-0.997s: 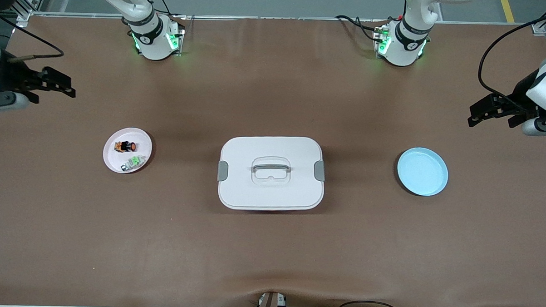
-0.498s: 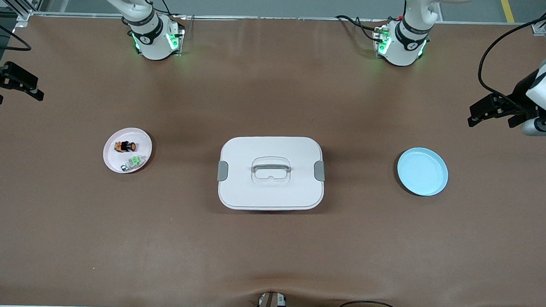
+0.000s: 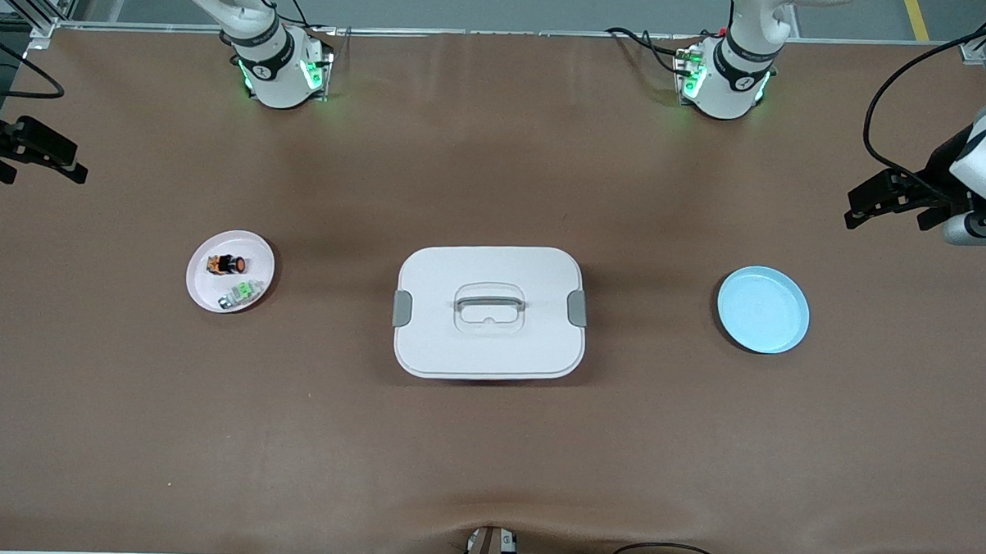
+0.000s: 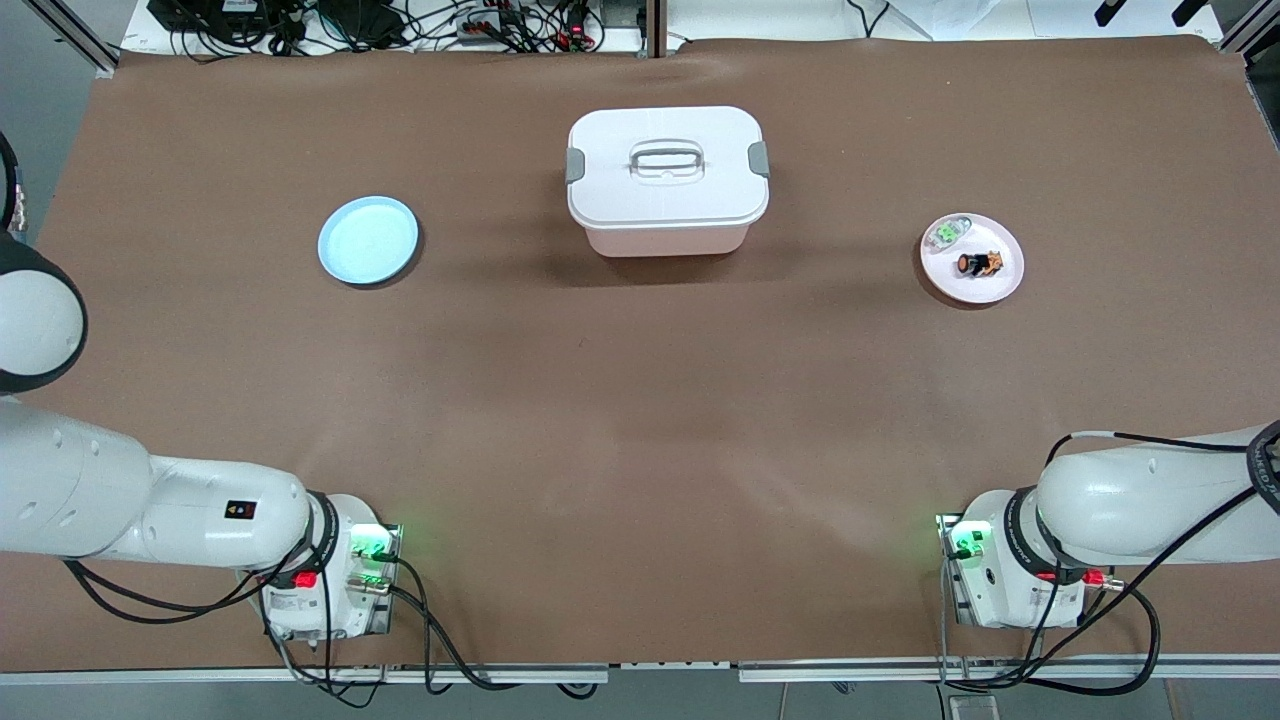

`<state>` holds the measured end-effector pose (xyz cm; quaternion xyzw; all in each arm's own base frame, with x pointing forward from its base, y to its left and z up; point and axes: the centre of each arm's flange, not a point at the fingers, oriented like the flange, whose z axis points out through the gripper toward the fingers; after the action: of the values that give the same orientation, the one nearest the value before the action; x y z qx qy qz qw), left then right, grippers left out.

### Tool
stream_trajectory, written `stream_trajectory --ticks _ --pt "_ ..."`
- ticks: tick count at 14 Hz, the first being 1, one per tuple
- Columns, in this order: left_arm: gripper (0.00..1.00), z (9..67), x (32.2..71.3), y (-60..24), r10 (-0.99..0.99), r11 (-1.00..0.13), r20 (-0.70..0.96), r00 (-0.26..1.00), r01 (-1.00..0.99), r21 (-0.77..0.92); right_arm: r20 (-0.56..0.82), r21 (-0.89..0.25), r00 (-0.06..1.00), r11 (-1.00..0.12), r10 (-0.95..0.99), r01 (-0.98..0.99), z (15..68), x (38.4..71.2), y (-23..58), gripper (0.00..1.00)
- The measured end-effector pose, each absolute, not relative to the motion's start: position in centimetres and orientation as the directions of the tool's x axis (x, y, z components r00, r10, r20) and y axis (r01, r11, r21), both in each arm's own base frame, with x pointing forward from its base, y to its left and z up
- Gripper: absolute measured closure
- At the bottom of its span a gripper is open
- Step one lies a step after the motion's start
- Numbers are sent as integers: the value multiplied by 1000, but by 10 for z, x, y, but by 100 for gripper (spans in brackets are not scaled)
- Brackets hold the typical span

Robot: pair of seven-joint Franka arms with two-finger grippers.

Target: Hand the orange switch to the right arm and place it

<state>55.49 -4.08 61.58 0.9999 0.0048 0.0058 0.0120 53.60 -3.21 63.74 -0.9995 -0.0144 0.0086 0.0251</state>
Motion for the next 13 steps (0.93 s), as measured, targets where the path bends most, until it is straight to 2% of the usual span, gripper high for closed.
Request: stream_trajectory --ticks 4,13 --pt "0 615 554 -41 9 -1000 5 1000 9 23 -39 -45 994 -994 97 96 635 534 -30 0" --pt "0 615 554 -41 9 -1000 2 1000 9 23 -53 -29 993 -994 104 102 633 532 -33 0"
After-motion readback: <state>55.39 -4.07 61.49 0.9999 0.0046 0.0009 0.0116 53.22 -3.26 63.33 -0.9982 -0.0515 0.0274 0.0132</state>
